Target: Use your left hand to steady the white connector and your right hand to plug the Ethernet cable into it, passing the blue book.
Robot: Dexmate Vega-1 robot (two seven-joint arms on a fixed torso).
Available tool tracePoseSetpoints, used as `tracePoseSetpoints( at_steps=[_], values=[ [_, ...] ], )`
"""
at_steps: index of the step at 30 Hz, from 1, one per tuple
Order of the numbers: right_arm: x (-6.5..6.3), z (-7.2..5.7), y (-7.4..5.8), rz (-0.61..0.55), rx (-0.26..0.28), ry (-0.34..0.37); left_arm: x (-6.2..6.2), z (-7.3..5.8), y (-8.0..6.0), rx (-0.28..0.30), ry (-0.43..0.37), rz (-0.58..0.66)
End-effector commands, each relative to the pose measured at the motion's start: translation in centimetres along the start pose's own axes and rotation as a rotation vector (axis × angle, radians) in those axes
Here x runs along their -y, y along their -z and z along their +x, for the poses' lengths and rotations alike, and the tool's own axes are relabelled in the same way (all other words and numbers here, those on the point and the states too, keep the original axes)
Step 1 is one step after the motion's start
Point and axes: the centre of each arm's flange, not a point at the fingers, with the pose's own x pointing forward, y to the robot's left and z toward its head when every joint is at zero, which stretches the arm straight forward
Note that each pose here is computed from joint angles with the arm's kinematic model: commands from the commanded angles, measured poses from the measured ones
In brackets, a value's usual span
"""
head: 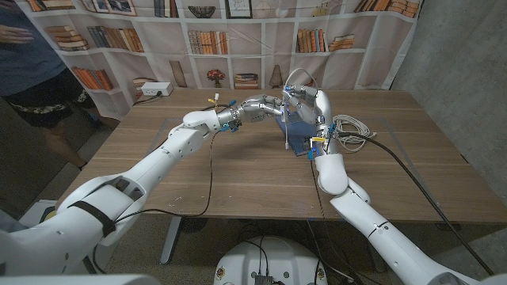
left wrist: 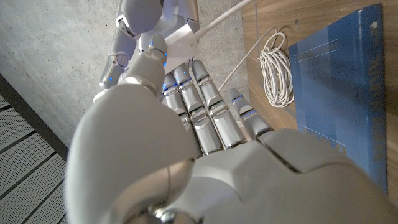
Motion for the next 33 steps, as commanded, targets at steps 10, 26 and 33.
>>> tracePoseSetpoints(
  at_steps=[10, 26, 33],
  values=[
    [-0.39, -0.47, 0.45, 0.006, -0.013, -0.017, 0.51, -0.12, 0.04, 0.023, 0.000, -0.002],
    [-0.47, -0.59, -0.11, -0.009, 0.007, -0.026, 0.59, -0.40, 0.09, 0.043, 0.001, -0.008],
    [-0.28, -0.77, -0.16, -0.014, 0.005, -0.021, 0.76, -0.28, 0.15, 0.049, 0.008, -0.012]
  ],
)
